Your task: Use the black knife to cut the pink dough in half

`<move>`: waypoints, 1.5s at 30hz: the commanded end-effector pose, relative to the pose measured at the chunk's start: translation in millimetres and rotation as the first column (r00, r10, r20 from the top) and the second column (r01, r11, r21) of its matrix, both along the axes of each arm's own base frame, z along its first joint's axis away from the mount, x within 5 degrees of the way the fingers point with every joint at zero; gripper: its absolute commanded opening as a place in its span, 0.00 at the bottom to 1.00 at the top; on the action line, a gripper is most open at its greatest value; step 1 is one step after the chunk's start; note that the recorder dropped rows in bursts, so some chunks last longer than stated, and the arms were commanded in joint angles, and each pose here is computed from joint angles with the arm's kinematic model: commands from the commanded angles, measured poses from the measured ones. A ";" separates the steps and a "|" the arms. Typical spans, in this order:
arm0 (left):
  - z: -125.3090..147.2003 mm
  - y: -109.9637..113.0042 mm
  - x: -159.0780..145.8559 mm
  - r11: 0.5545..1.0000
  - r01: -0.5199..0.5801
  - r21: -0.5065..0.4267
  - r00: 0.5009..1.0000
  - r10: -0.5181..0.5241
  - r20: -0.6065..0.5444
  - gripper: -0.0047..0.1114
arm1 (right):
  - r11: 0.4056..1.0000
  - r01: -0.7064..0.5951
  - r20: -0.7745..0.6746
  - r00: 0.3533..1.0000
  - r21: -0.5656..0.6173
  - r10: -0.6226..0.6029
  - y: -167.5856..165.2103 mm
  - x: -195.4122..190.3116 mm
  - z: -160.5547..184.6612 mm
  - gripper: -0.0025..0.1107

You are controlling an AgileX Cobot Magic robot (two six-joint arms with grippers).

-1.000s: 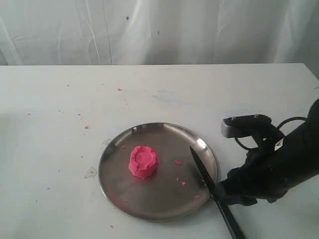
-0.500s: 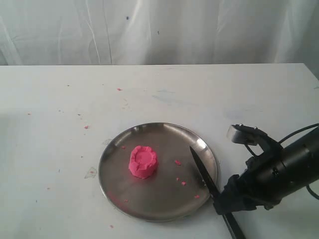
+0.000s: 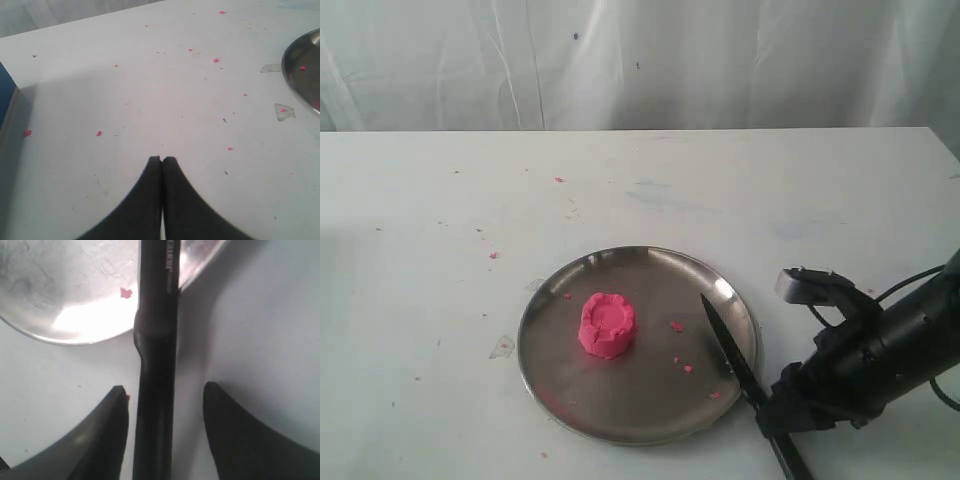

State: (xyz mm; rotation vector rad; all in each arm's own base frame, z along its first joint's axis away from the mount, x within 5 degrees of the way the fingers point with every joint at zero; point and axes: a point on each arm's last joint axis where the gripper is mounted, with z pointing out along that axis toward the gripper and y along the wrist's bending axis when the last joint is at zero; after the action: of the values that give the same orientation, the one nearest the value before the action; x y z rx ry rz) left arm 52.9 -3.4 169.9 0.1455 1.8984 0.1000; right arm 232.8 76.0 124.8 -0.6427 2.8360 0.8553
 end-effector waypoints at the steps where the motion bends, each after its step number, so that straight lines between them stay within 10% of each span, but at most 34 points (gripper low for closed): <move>1: -0.7 0.1 0.0 1.000 -0.005 -0.009 1.000 0.005 0.004 0.04 | 1.000 -0.004 -0.039 0.999 -0.003 0.004 -2.9 -1.0 -10.4 0.42; 23: -0.7 0.1 0.0 1.000 -0.005 -0.009 1.000 0.005 0.004 0.04 | 0.999 0.015 -0.118 0.993 0.046 -0.009 2.0 -1.4 -27.2 0.30; 31: -0.7 0.1 0.0 1.000 -0.005 -0.009 1.000 0.005 0.004 0.04 | 0.999 0.021 -0.091 0.996 0.035 -0.017 1.5 4.3 -25.9 0.08; 45: -0.7 0.1 0.0 1.000 -0.005 -0.009 1.000 0.005 0.004 0.04 | 0.996 -0.002 0.171 0.985 0.088 -0.013 3.5 6.5 43.6 0.05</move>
State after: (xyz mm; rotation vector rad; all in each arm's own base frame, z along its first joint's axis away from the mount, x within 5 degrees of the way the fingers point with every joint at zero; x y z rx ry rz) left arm 52.9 -3.4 169.9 0.1455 1.8984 0.1000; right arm 241.6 79.2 150.8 -0.6257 2.7024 0.8930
